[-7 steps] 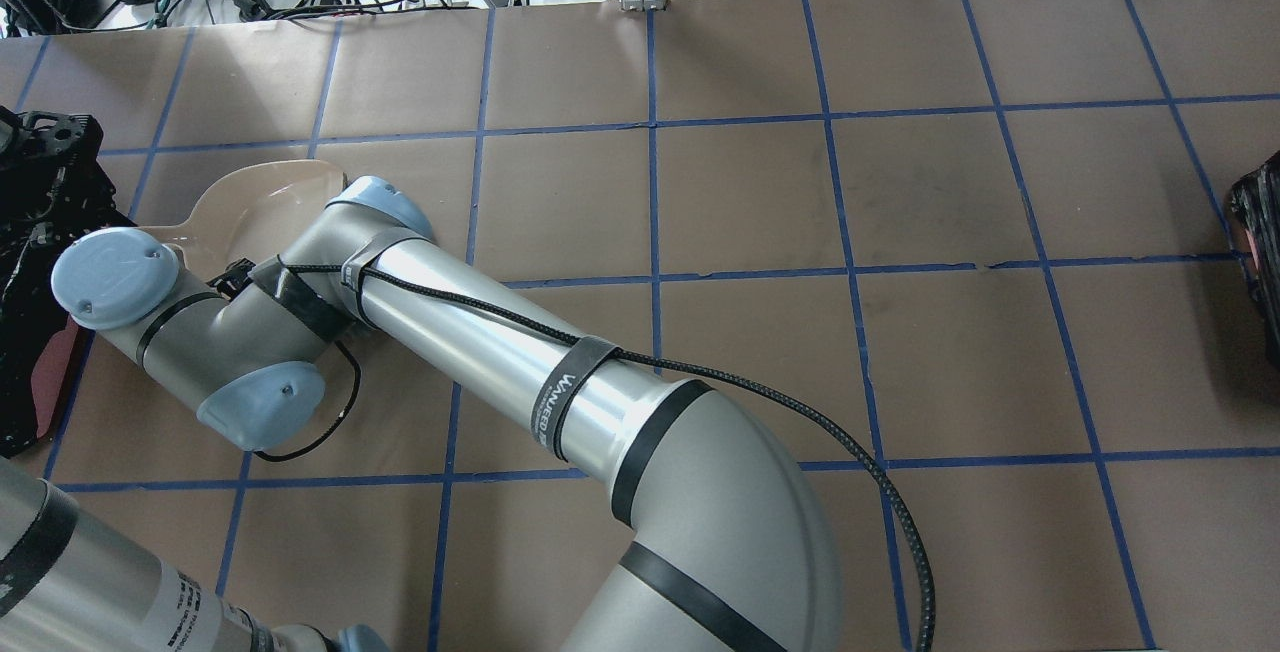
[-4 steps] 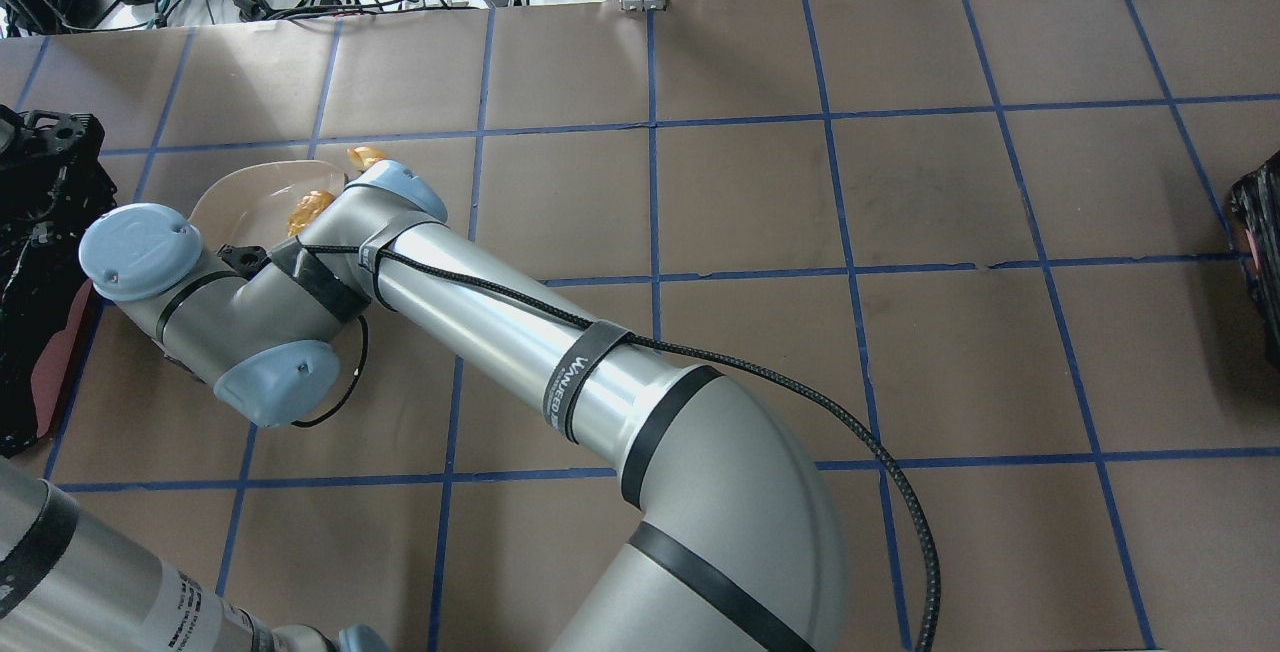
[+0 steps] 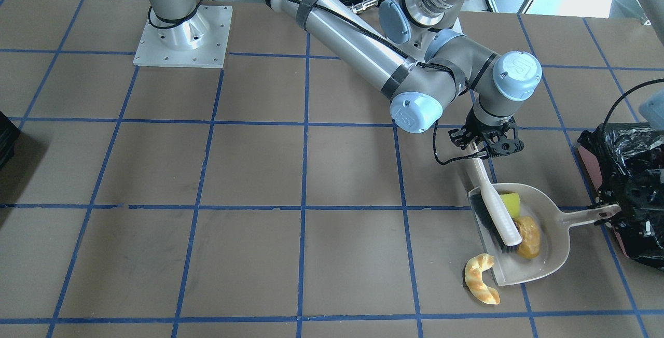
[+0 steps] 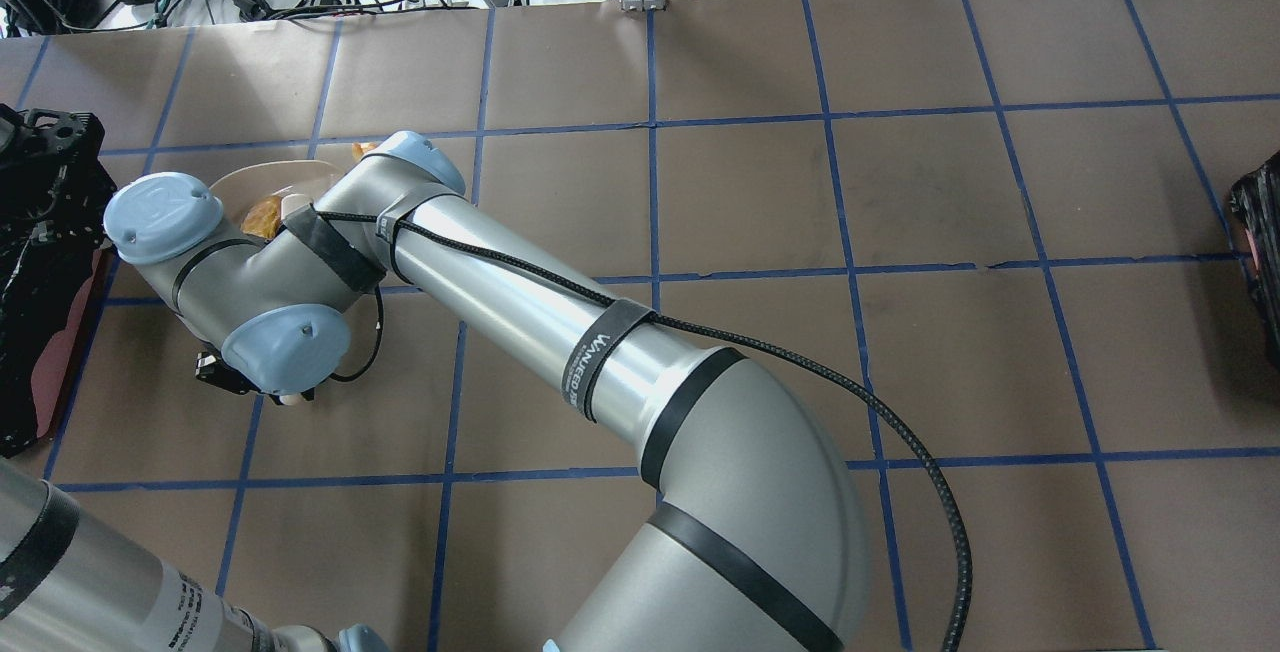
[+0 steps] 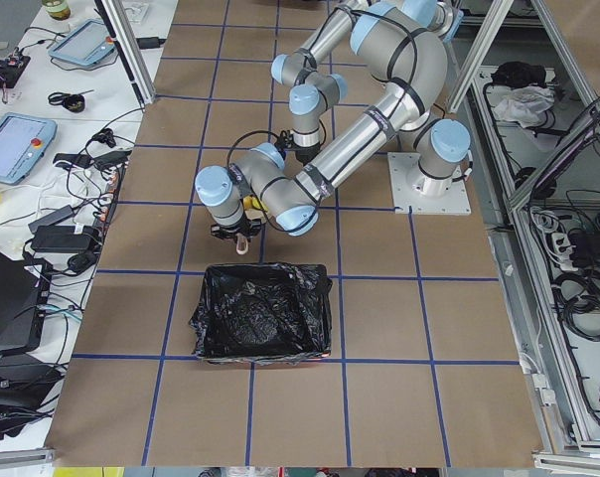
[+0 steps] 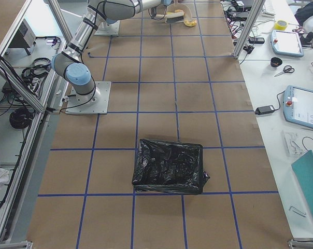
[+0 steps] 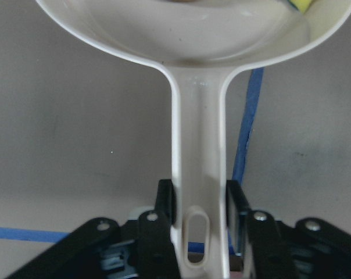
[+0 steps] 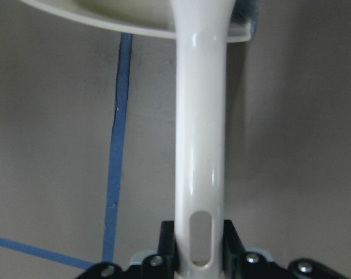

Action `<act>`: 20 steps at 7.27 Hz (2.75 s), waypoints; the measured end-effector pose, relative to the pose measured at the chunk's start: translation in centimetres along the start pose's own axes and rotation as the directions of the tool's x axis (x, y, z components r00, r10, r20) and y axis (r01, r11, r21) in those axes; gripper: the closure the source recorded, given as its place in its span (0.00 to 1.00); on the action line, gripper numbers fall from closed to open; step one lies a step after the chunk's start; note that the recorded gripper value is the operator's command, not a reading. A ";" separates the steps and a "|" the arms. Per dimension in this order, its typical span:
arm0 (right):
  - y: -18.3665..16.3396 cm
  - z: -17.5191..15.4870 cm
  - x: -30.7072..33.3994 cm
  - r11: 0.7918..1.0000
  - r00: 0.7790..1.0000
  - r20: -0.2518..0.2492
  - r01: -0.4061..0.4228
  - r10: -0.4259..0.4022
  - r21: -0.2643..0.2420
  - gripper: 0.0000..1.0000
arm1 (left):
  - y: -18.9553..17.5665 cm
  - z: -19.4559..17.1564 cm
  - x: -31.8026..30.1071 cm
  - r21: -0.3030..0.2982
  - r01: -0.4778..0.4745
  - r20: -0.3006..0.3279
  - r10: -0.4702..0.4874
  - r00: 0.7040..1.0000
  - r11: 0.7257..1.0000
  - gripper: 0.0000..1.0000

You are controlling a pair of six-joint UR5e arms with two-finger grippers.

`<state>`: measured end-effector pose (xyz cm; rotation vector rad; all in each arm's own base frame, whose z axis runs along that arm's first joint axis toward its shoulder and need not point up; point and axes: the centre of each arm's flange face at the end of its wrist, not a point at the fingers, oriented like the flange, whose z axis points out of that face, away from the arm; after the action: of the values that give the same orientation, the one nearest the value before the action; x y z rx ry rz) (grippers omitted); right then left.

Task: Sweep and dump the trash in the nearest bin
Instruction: 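Sweep the shell, cracker and sponge into the dustpan with the right gripper's brush, then brush the remaining debris farther into the dustpan with the right gripper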

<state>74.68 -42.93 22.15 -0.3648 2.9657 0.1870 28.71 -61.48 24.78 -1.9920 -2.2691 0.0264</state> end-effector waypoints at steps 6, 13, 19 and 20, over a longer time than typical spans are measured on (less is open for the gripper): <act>-1.5 -8.1 6.0 0.995 0.993 -0.066 -0.098 0.098 0.009 1.00 | -0.4 0.1 -0.3 -0.001 -0.012 0.005 0.012 1.000 1.000 1.00; -9.5 -2.9 9.5 0.989 0.987 -0.080 -0.138 0.142 0.060 1.00 | -0.4 0.3 -0.3 0.000 -0.010 0.005 0.010 1.000 1.000 1.00; -1.7 2.4 0.3 0.986 0.982 -0.090 0.167 -0.168 -0.020 1.00 | -0.4 0.3 -0.3 0.000 -0.010 0.006 0.010 1.000 1.000 1.00; -1.3 2.6 0.0 0.986 0.982 -0.089 0.165 -0.167 -0.024 1.00 | -0.4 0.3 -0.3 0.000 -0.010 0.007 0.010 1.000 1.000 1.00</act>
<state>75.33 -43.81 19.45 -0.6362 3.0041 0.1806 28.36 -61.84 24.50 -2.0066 -2.2632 0.0337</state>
